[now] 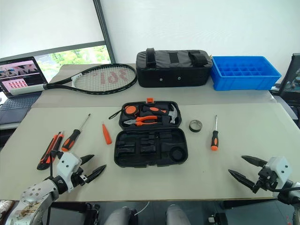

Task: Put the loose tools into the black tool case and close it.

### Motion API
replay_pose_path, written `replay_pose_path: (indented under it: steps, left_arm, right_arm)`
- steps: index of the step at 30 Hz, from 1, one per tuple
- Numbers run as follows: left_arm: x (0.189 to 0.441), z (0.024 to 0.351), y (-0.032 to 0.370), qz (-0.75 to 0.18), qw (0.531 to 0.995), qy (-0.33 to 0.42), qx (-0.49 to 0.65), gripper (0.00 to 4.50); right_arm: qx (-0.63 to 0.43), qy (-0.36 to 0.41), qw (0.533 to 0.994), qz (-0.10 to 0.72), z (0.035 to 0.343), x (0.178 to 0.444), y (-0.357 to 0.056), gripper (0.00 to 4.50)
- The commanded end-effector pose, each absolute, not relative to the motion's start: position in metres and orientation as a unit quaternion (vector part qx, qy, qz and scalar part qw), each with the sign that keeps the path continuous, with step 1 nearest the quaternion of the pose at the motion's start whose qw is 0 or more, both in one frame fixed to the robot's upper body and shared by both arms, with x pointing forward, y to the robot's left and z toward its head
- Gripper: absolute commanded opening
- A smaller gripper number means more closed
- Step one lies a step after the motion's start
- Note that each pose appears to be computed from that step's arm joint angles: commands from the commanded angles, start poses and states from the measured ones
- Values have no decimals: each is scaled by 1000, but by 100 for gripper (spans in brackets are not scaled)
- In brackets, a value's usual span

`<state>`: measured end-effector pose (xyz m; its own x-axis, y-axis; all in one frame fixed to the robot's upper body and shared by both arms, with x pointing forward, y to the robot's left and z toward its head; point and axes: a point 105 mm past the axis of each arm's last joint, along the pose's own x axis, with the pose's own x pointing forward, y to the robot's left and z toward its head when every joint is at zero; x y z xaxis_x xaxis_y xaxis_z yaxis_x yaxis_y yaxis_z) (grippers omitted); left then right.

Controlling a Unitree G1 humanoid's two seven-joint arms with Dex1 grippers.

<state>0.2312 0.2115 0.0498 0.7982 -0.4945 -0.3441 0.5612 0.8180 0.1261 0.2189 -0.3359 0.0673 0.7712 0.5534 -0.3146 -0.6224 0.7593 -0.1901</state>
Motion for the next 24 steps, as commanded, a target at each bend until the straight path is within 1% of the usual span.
replay_pose_path:
  steps: [1, 7, 12, 14, 16, 18, 21, 24]
  left_arm:
    - [233, 57, 217, -276, 943, 138, 121, 371]
    - [233, 58, 217, -275, 945, 134, 117, 371]
    - [235, 66, 218, -274, 947, 119, 120, 371]
    - [237, 83, 217, -270, 953, 84, 110, 371]
    - [243, 107, 221, -250, 963, 38, 97, 371]
    - [248, 123, 227, -224, 970, 8, 92, 371]
    - [259, 141, 242, -168, 983, -20, 75, 371]
    - [271, 146, 256, -124, 989, -13, 73, 371]
  right_arm:
    - [-159, 87, 934, 309, 84, 223, -339, 443]
    - [-164, 82, 932, 312, 87, 224, -338, 443]
    - [-166, 76, 932, 312, 91, 224, -338, 443]
    - [-168, 62, 930, 321, 99, 225, -335, 443]
    - [-168, 39, 923, 345, 113, 227, -324, 443]
    - [-163, 19, 913, 373, 125, 227, -311, 443]
    - [-145, -8, 900, 411, 142, 230, -289, 443]
    - [-132, -29, 885, 446, 156, 233, -266, 443]
